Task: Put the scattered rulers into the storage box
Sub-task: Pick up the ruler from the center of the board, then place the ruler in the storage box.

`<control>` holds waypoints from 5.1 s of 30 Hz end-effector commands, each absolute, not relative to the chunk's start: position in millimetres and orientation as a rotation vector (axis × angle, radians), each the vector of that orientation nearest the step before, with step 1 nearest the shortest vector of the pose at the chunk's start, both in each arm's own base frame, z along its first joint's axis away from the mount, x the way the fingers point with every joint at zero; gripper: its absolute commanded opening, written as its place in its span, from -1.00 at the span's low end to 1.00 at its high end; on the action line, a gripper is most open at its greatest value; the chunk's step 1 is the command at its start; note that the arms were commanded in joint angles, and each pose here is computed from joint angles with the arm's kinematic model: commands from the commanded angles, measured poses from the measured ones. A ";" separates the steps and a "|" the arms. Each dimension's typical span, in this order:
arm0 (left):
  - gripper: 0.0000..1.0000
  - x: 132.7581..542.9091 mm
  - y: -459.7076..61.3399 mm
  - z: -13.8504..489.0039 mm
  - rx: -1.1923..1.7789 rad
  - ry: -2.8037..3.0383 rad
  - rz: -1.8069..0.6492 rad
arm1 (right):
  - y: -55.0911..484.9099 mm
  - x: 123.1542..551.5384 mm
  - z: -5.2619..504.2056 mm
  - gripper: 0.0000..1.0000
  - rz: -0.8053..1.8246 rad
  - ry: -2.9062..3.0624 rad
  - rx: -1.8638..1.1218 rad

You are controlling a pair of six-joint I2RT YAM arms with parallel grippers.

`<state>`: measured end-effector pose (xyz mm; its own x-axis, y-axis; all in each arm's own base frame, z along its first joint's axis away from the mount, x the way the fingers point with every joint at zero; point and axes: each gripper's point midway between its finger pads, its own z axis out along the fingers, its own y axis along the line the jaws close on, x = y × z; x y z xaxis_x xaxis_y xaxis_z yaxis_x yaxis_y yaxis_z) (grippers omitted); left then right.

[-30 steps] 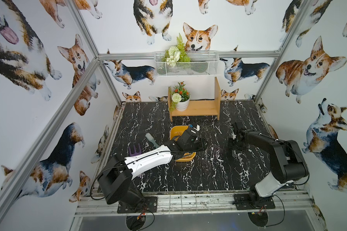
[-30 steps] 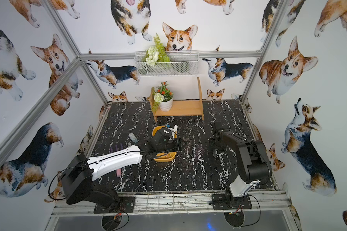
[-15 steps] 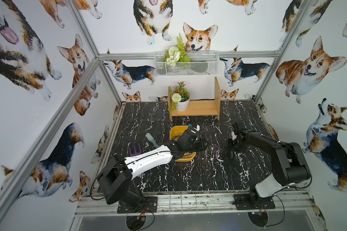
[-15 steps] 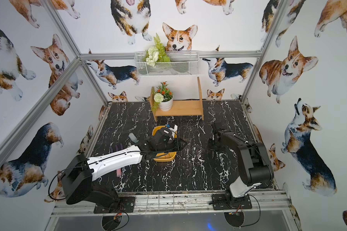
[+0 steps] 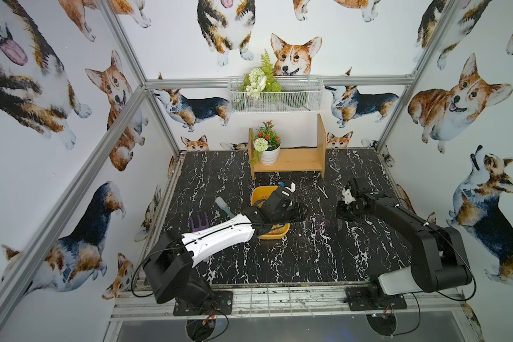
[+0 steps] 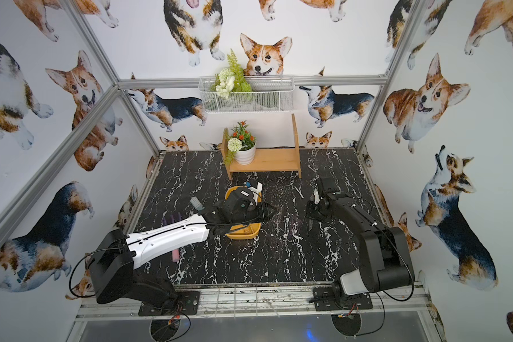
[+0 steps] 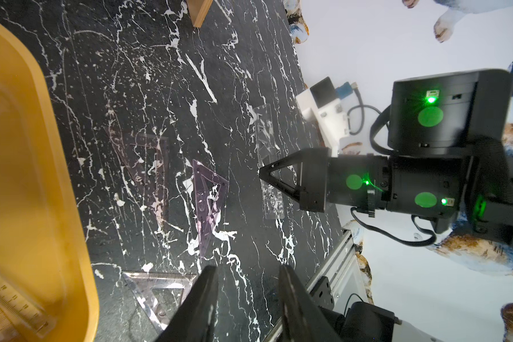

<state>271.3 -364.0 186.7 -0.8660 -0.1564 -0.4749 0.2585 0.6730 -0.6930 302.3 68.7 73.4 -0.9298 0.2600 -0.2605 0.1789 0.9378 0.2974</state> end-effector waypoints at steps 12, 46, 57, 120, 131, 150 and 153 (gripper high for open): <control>-0.13 283.8 -345.8 198.4 0.022 2.345 -1.093 | 131.4 299.6 113.4 -1.00 0.773 2.709 0.222; 0.07 304.3 -285.6 207.5 -0.193 2.192 -1.396 | 269.7 280.1 179.1 -1.00 1.543 2.490 -0.029; 0.09 300.9 -274.2 199.7 -0.253 2.156 -1.485 | 300.6 272.8 199.1 -1.00 1.715 2.419 -0.081; -1.00 318.8 -246.9 192.7 -0.284 2.211 -1.367 | 256.9 280.2 163.1 0.04 0.958 2.649 -0.204; -1.00 343.6 -243.2 174.5 -0.292 2.290 -1.183 | 223.4 281.0 146.2 0.06 0.669 2.707 -0.202; -1.00 375.5 -245.1 124.1 -0.306 2.397 -0.965 | 190.1 263.0 120.4 0.10 0.475 2.769 -0.191; -0.83 377.1 -248.2 123.9 -0.299 2.398 -0.965 | 188.1 260.8 118.5 0.10 0.468 2.774 -0.191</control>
